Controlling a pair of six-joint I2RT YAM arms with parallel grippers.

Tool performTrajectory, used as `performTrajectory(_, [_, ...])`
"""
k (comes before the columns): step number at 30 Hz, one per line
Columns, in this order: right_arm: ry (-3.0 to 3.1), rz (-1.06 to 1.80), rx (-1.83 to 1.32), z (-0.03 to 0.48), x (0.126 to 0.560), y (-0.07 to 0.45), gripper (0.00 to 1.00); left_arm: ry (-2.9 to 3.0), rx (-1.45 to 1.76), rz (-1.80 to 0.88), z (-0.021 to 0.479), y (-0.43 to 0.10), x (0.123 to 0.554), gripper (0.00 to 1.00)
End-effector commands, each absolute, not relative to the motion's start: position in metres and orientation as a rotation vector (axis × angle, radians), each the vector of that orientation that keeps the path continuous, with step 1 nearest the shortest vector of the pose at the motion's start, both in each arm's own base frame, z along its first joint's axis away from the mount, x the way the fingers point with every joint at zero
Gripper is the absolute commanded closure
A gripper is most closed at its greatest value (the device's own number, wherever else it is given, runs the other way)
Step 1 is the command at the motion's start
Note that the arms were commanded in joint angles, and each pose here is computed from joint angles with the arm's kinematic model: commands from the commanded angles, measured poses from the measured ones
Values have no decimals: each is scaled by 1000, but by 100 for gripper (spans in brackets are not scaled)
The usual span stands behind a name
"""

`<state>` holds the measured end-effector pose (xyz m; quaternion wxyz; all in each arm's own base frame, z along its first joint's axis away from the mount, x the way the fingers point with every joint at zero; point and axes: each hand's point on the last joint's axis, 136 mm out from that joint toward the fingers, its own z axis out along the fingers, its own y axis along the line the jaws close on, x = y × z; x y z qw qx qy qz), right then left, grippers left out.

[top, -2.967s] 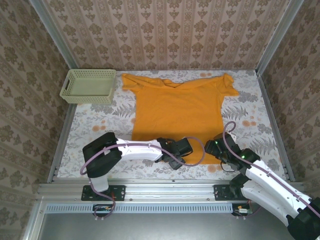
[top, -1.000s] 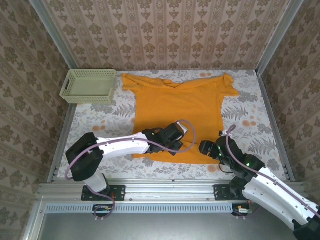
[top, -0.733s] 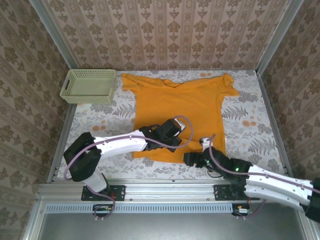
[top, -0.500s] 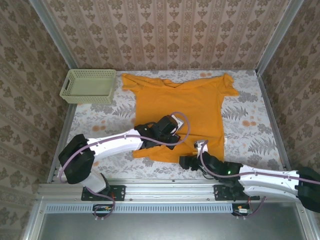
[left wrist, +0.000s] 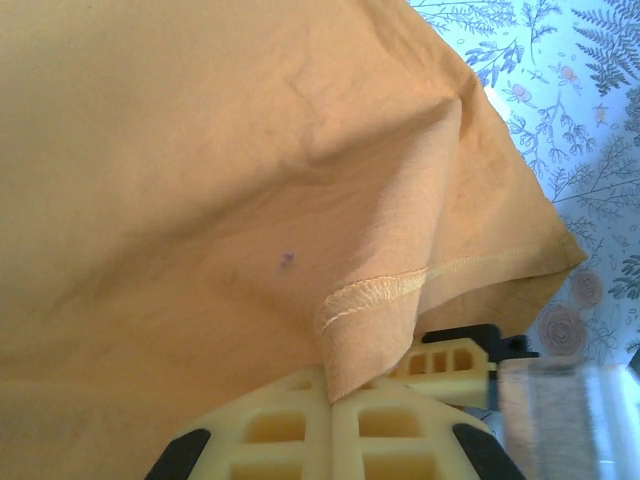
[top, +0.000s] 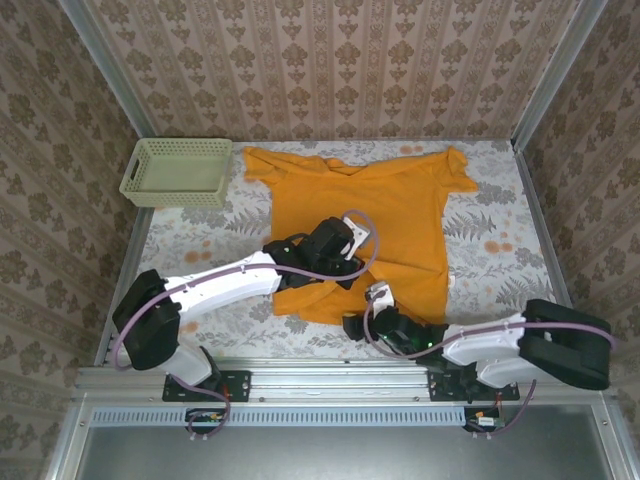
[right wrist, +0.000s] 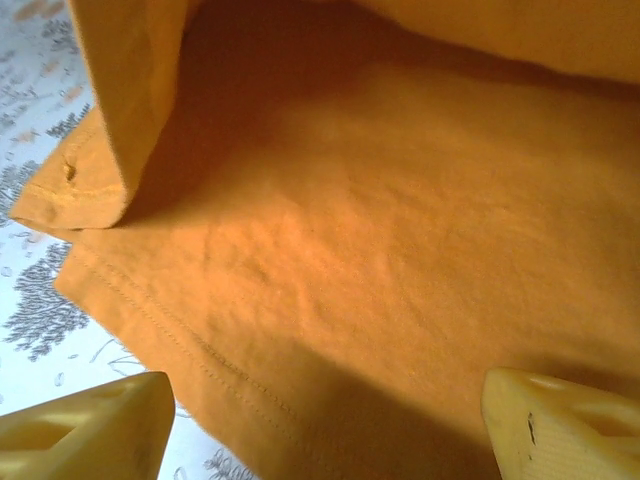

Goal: Fold the inside-out t-shirt

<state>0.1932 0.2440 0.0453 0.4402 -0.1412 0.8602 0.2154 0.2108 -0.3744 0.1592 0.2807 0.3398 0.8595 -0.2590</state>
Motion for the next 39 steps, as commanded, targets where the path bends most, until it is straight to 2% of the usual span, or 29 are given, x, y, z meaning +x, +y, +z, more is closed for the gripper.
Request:
performTrajectory(1, [2023, 559, -325, 69, 210, 264, 19, 2251, 880, -766, 197, -376, 211, 100])
performTrajectory(13, [2090, 392, -236, 40, 256, 256, 20, 2162, 874, -831, 242, -371, 208, 100])
performTrajectory(21, [2072, 309, -163, 46, 293, 251, 21, 2098, 889, -867, 274, -372, 207, 100])
performTrajectory(25, [2114, 262, -88, 42, 316, 235, 25, 2073, 882, -876, 287, -369, 206, 100])
performTrajectory(39, [2171, 122, 42, 51, 376, 214, 24, 1941, 874, -934, 352, -360, 200, 100])
